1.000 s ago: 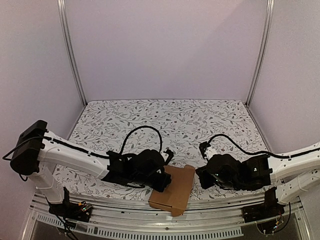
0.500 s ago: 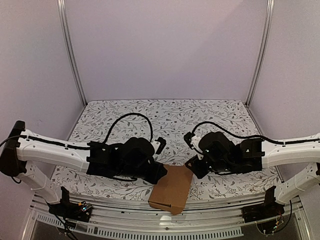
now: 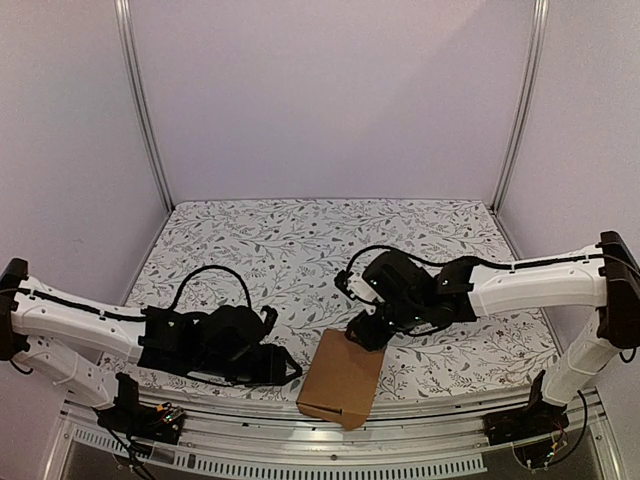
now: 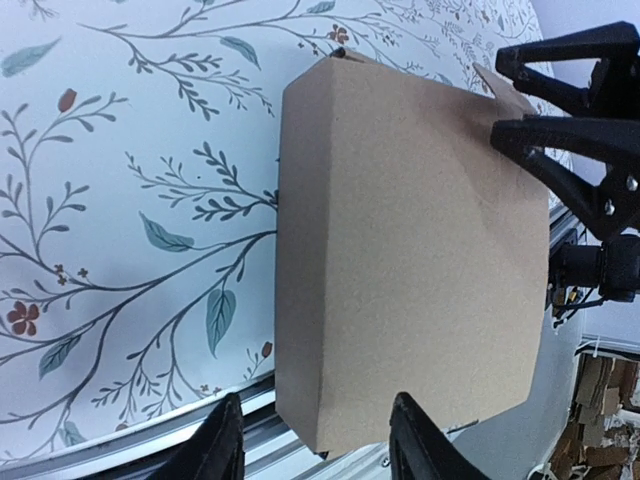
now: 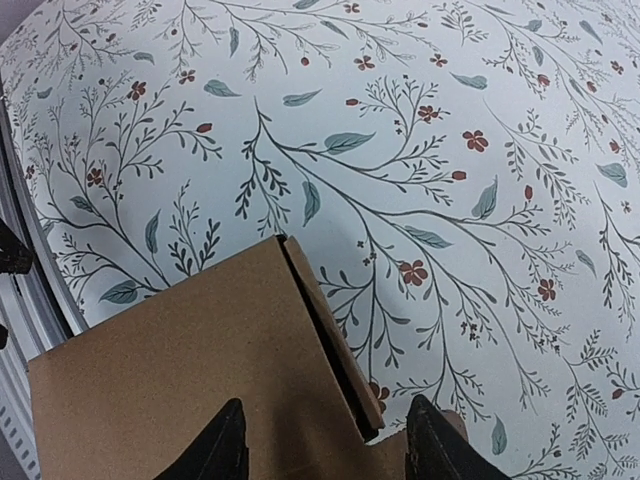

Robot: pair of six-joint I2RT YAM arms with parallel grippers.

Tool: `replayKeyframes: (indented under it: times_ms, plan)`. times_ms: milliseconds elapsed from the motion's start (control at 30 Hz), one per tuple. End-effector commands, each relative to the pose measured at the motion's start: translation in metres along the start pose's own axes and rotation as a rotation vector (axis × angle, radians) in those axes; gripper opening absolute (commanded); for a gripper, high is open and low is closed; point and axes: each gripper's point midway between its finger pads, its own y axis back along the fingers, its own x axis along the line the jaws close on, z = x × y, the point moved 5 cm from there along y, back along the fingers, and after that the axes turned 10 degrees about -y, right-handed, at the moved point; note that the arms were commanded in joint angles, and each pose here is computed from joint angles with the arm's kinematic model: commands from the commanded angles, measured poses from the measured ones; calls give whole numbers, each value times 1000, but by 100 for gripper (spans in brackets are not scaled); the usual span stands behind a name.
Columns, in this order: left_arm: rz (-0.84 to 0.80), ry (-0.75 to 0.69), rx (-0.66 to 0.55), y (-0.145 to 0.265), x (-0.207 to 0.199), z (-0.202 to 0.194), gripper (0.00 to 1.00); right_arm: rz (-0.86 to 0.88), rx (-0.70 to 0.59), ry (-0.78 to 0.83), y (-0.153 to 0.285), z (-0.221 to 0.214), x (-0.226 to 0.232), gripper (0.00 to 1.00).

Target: Fold the paper box

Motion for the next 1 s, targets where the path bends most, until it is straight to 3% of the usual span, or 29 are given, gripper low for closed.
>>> replayKeyframes:
  times_ms: [0, 233, 667, 967]
  plan:
    - [-78, 139, 19, 0, -2, -9, 52, 87, 52, 36, -11, 7, 6, 54]
    - [-155, 253, 44, -12, 3, -23, 55, 107, 131, 50, -33, -1, 8, 60]
    - [-183, 272, 134, -22, -3, -41, 61, 62, 224, 1, -61, -30, -7, 63]
    - [-106, 300, 137, -13, 11, -44, 61, -83, 185, -76, -70, -32, -27, 46]
